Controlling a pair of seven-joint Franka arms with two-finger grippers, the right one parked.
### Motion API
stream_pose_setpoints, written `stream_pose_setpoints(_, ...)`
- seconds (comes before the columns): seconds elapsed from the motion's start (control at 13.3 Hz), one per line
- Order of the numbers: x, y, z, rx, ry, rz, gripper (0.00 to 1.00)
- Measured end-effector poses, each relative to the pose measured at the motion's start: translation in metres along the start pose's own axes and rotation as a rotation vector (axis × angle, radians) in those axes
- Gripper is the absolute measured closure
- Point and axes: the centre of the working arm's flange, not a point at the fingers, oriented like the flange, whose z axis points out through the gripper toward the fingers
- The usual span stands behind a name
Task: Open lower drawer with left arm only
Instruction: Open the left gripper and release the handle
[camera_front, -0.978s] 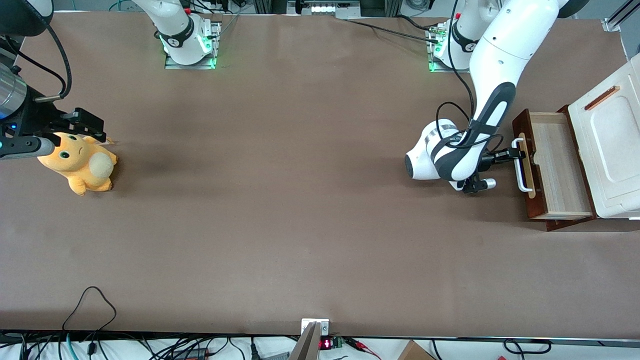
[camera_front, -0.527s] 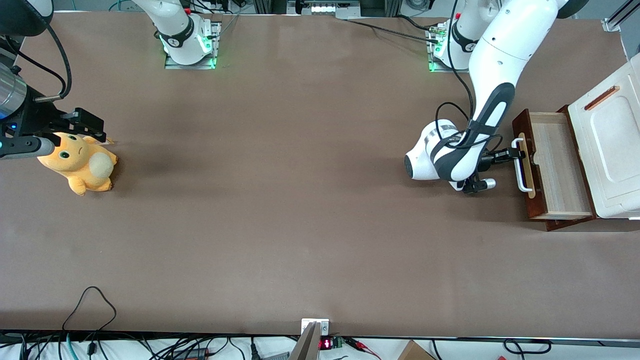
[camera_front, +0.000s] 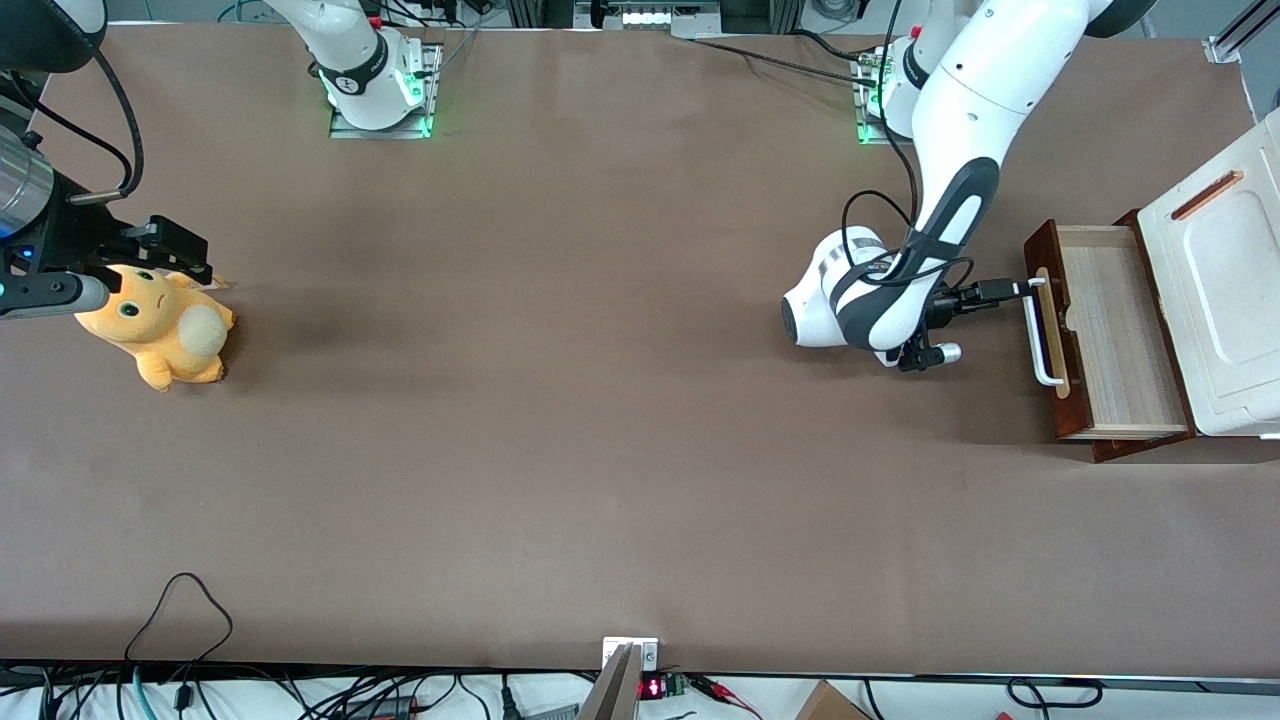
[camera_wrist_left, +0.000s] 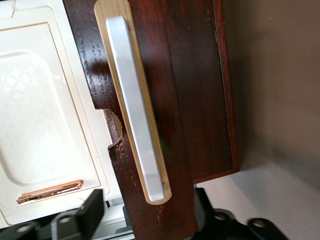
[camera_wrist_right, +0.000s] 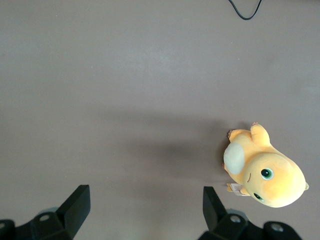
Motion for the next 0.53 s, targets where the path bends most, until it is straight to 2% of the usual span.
stream_pose_setpoints(0.08,0.000,0.000,0.001,0.000,-0.001,0.000,0.02)
stream_pose_setpoints(0.23,0.000,0.001,0.001,-0.003,-0.008,0.003,0.00)
stream_pose_setpoints(0.3,0.000,0.000,0.002,-0.013,-0.025,0.006,0.00)
stream_pose_setpoints(0.45,0.014,-0.015,0.003,-0.058,-0.070,0.041,0.00)
stream_pose_setpoints(0.53,0.027,-0.034,0.003,-0.100,-0.099,0.070,0.00)
